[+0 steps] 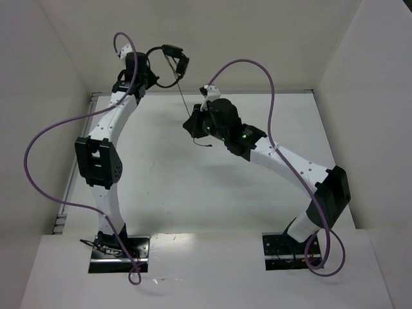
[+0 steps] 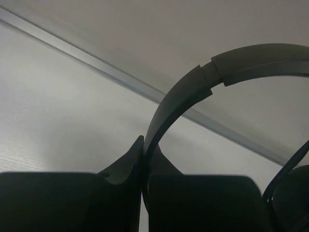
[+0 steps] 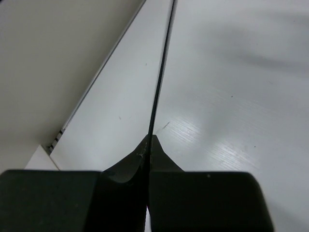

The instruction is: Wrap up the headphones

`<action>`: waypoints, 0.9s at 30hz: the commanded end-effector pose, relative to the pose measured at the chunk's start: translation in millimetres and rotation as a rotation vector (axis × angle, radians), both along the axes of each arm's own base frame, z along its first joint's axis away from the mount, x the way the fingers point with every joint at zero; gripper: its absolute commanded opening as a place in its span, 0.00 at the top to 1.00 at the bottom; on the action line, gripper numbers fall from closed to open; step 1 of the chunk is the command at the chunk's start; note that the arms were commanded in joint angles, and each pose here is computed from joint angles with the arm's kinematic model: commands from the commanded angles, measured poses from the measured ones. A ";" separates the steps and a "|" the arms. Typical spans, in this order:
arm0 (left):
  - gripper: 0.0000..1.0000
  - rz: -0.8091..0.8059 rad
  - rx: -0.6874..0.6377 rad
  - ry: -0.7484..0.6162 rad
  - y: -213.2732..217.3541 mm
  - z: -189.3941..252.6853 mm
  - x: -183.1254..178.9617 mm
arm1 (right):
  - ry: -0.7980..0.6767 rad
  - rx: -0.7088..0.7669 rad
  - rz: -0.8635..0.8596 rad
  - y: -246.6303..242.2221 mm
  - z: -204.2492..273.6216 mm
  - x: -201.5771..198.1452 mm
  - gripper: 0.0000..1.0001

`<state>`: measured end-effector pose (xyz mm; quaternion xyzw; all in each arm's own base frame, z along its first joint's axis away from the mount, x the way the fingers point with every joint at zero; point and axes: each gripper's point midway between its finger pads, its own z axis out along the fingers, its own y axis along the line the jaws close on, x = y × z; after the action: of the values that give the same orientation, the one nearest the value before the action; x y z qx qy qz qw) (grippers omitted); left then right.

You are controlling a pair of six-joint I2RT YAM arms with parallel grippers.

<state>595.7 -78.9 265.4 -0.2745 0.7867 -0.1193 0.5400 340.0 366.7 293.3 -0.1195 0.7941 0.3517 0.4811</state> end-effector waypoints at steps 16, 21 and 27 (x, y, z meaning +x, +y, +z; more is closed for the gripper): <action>0.99 -0.320 -0.207 -0.457 -22.7 232.0 -76.9 | 0.016 -0.115 -0.251 -49.3 -96.7 -3.4 0.99; 0.99 -0.497 -0.167 -0.489 -42.4 256.0 -137.2 | -0.091 -0.138 -0.406 -83.6 -98.7 21.6 0.99; 0.99 -0.609 -0.089 -0.417 -48.1 234.6 -203.3 | -0.128 -0.138 -0.563 -144.1 -109.0 65.9 0.99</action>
<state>425.4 -125.8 458.5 -0.0677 0.7394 -0.3394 0.5775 379.5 272.3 195.5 0.0038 0.7947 0.2068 0.5707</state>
